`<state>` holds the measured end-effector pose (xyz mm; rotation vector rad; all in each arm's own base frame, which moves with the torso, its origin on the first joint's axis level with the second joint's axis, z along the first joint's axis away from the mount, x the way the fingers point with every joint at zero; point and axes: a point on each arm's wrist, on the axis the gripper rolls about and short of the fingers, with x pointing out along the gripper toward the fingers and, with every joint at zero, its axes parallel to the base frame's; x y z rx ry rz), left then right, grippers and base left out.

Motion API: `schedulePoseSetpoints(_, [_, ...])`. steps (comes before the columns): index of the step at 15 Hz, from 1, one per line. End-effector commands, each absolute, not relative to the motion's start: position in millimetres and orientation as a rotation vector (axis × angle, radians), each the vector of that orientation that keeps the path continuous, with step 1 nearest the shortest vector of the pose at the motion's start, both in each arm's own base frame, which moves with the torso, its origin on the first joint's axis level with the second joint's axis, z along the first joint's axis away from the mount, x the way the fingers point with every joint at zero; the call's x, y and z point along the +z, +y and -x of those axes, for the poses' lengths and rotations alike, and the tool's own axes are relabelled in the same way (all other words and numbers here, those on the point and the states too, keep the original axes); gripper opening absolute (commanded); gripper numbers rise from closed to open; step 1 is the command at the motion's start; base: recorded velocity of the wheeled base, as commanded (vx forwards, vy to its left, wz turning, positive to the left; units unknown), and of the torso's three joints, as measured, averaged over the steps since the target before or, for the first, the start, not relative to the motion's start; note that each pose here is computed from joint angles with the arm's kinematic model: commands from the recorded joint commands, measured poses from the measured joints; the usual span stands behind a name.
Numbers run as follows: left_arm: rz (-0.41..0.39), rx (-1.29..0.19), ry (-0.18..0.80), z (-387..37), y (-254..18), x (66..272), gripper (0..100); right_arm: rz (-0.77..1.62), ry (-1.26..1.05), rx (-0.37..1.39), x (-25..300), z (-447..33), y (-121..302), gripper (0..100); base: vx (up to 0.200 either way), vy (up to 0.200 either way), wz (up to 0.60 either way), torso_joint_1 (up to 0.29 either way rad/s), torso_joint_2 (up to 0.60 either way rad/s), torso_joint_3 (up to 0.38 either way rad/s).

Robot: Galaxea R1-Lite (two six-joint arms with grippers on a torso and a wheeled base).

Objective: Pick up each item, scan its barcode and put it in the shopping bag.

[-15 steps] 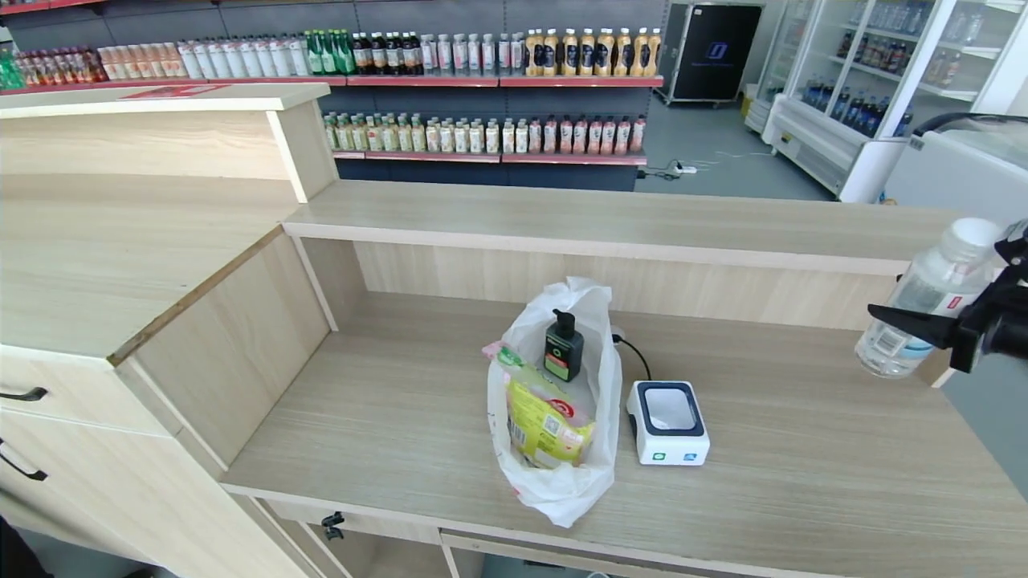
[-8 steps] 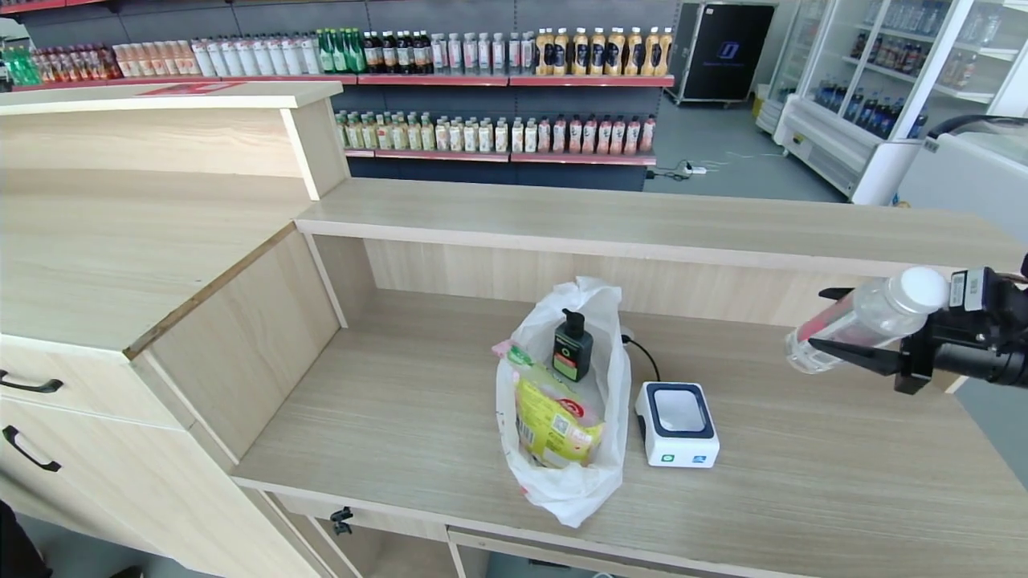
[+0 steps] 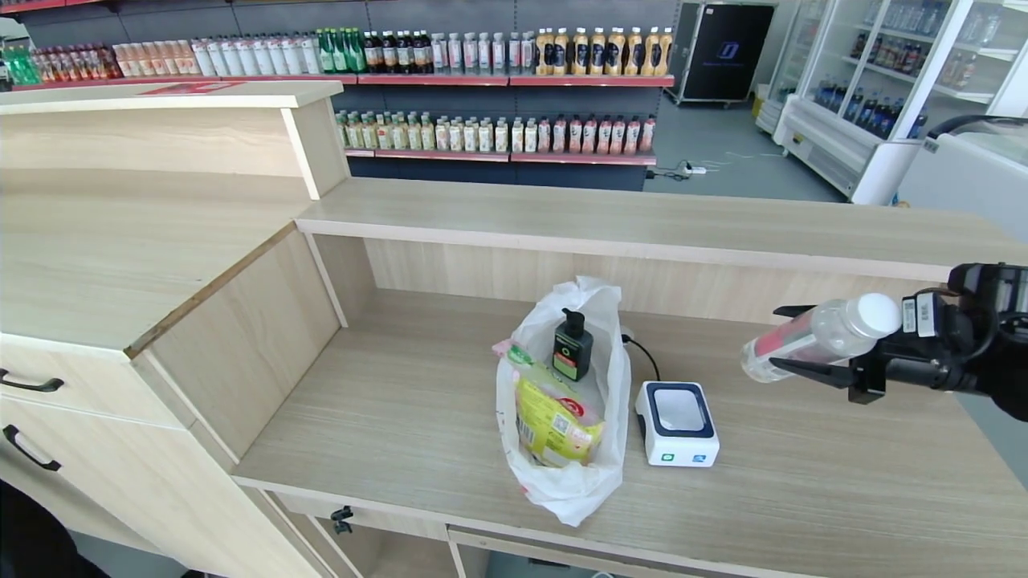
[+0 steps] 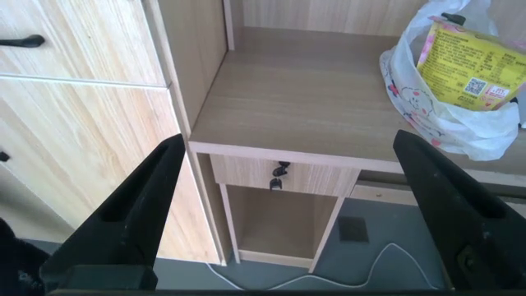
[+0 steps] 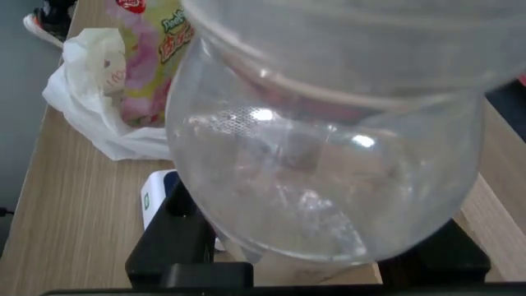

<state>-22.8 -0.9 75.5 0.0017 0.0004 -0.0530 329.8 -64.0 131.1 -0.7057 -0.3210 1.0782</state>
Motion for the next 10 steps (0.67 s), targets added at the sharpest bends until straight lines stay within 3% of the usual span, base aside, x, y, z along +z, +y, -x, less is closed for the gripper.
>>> schedulePoseSetpoints(1, [-0.002, -0.052, 0.001, 22.7, -0.9, 75.5, 100, 0.696, -0.320, 1.107, 118.3, -340.6, -58.9, 0, 0.000, 0.000, 0.00, 0.000, 0.00, 0.000])
schedulePoseSetpoints(10, [-0.002, -0.054, 0.001, 22.7, -0.9, 75.5, 100, 0.754, -0.425, 1.190, 95.2, -368.5, -41.5, 0, 0.000, 0.000, 0.00, 0.000, 0.00, 0.000])
